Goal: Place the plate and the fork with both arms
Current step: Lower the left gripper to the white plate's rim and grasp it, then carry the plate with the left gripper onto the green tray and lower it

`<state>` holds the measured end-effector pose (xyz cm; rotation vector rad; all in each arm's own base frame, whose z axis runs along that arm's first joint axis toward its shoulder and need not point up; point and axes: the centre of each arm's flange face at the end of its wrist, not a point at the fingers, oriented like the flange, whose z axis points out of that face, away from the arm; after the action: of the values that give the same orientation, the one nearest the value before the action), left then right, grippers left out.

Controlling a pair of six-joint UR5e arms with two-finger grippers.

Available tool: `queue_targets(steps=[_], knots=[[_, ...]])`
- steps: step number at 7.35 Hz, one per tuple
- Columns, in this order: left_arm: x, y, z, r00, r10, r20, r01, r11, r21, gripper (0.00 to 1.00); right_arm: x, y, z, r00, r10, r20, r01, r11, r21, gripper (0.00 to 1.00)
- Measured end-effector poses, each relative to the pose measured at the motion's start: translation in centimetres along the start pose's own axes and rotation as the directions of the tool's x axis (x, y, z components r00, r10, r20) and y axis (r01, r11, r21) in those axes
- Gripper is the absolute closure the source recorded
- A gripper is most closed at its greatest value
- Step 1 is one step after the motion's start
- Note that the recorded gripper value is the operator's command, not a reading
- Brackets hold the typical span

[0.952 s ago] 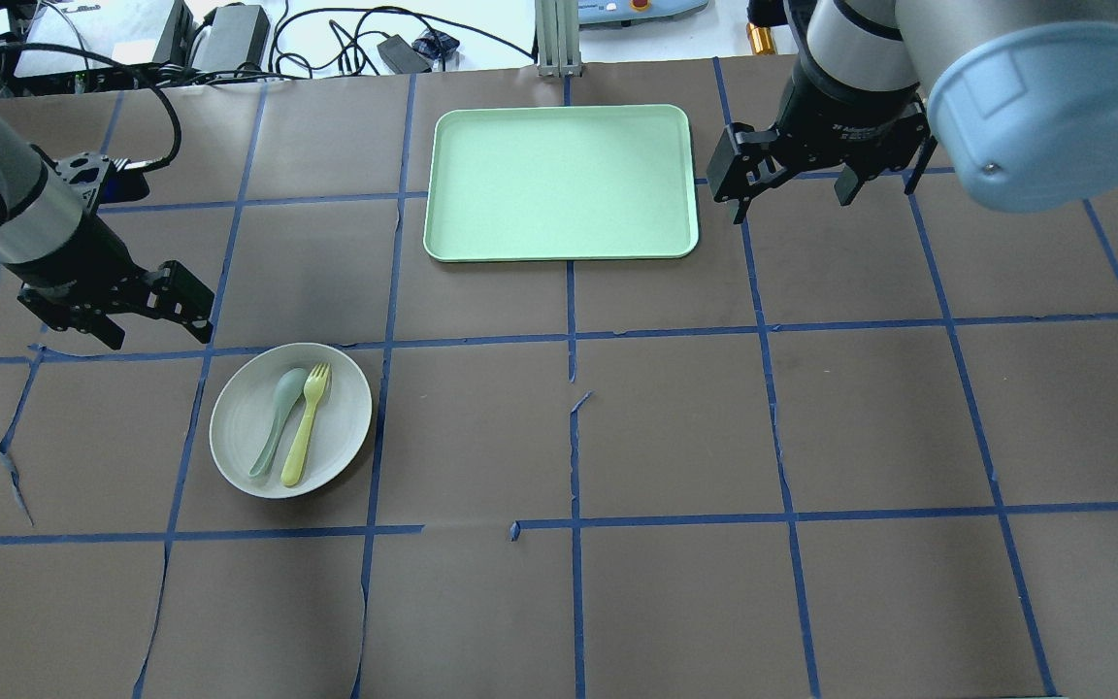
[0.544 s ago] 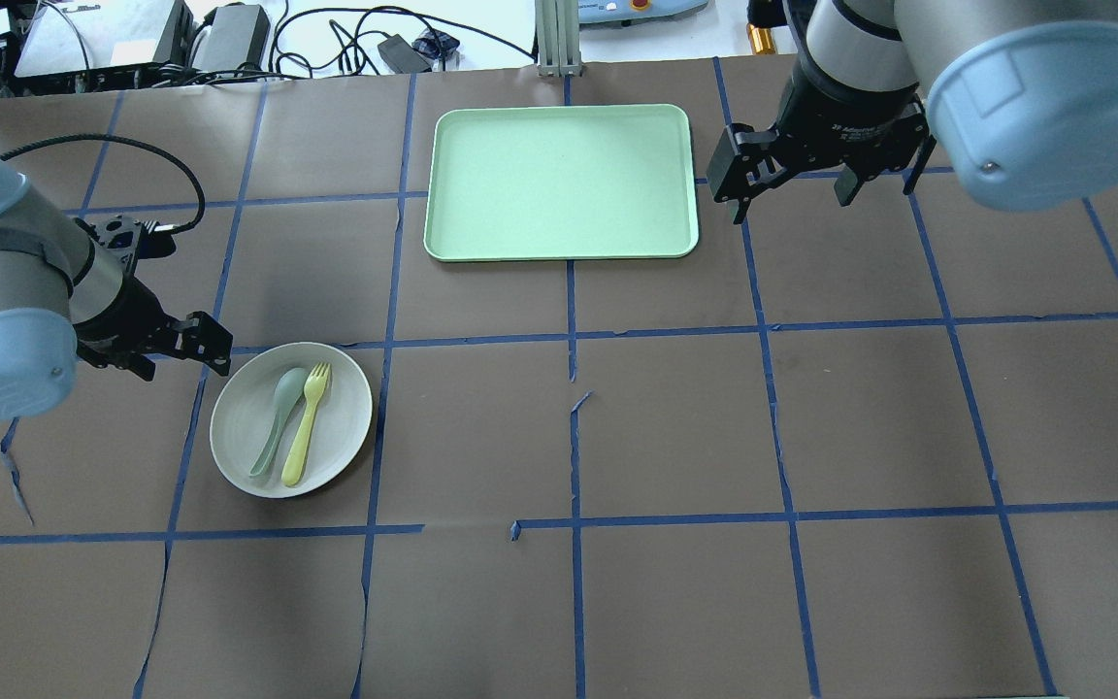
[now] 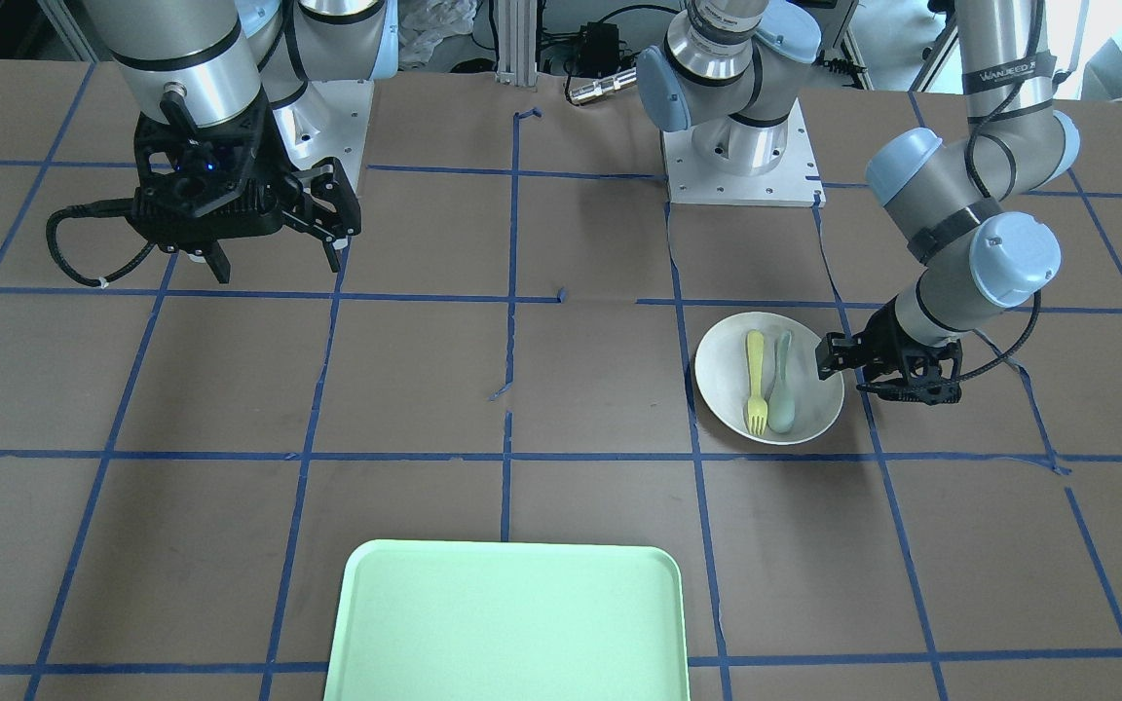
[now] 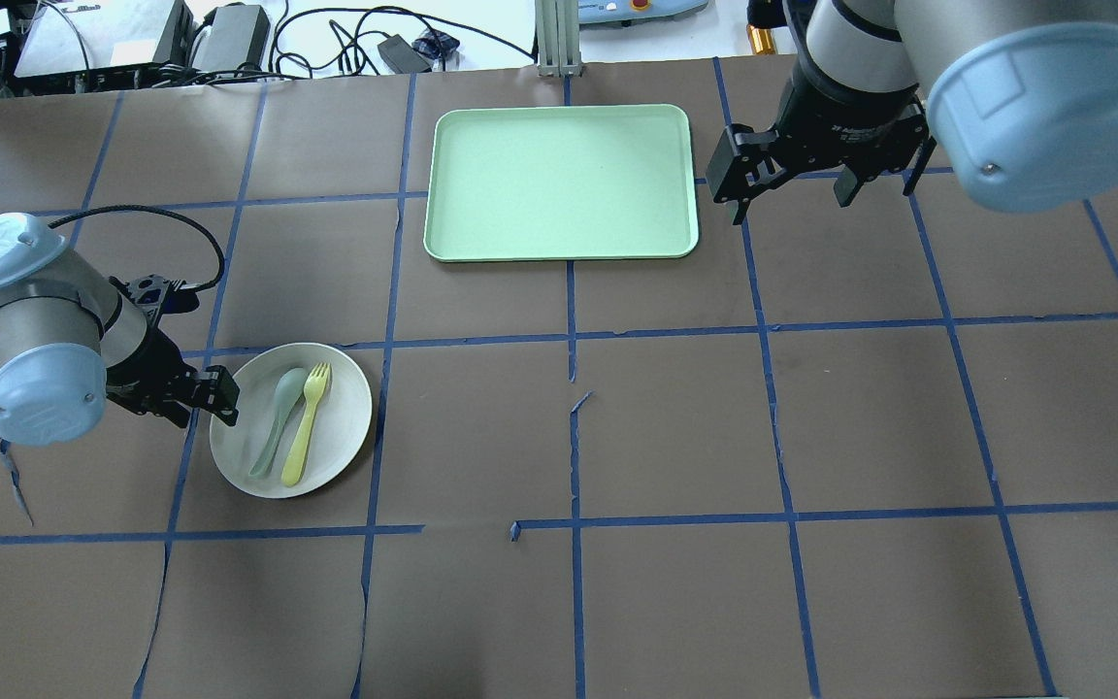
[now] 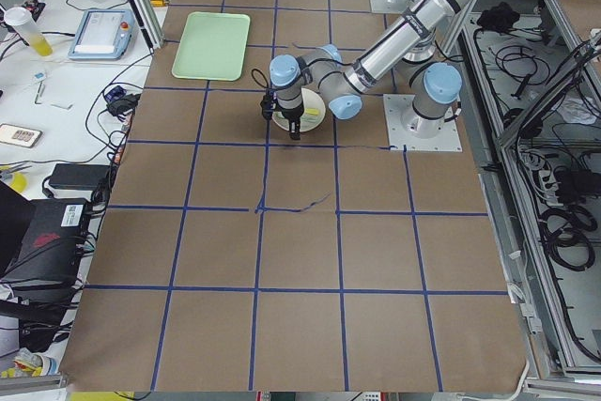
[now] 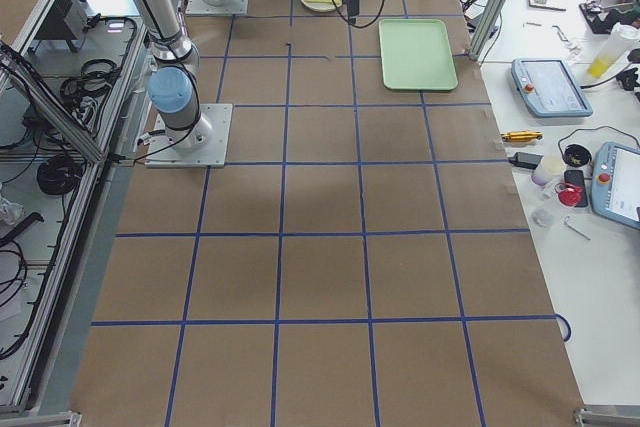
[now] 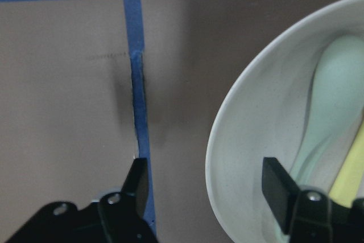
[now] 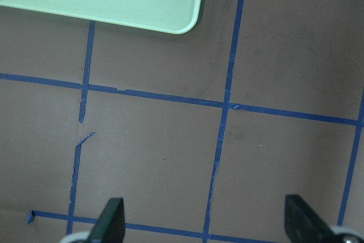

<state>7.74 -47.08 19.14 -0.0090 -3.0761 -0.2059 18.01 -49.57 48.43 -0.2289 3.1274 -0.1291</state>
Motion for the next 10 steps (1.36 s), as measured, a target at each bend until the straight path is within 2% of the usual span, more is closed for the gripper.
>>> queue_targets(steps=[2,5,8,10], knots=[[0.0,0.0,0.5,1.0,-0.002,-0.006,0.002,1.0,-0.01,1.0,0.0,0.0,0.0,1.0,0.0,0.001,0.0,1.0,0.0,0.0],[0.1,-0.2,0.4,0.999,-0.009,-0.038,0.009,1.0,0.008,1.0,0.0,0.0,0.0,1.0,-0.001,0.0,0.001,1.0,0.001,0.0],[-0.7,-1.0,-1.4,0.989,-0.023,-0.149,0.037,0.995,0.089,1.0,-0.1,0.0,0.0,1.0,-0.001,0.001,0.001,1.0,0.0,0.0],[-0.7,-2.7,-3.7,0.977,-0.019,-0.212,0.04,0.995,0.096,1.0,-0.1,0.0,0.0,1.0,-0.001,0.001,0.001,1.0,0.0,0.0]])
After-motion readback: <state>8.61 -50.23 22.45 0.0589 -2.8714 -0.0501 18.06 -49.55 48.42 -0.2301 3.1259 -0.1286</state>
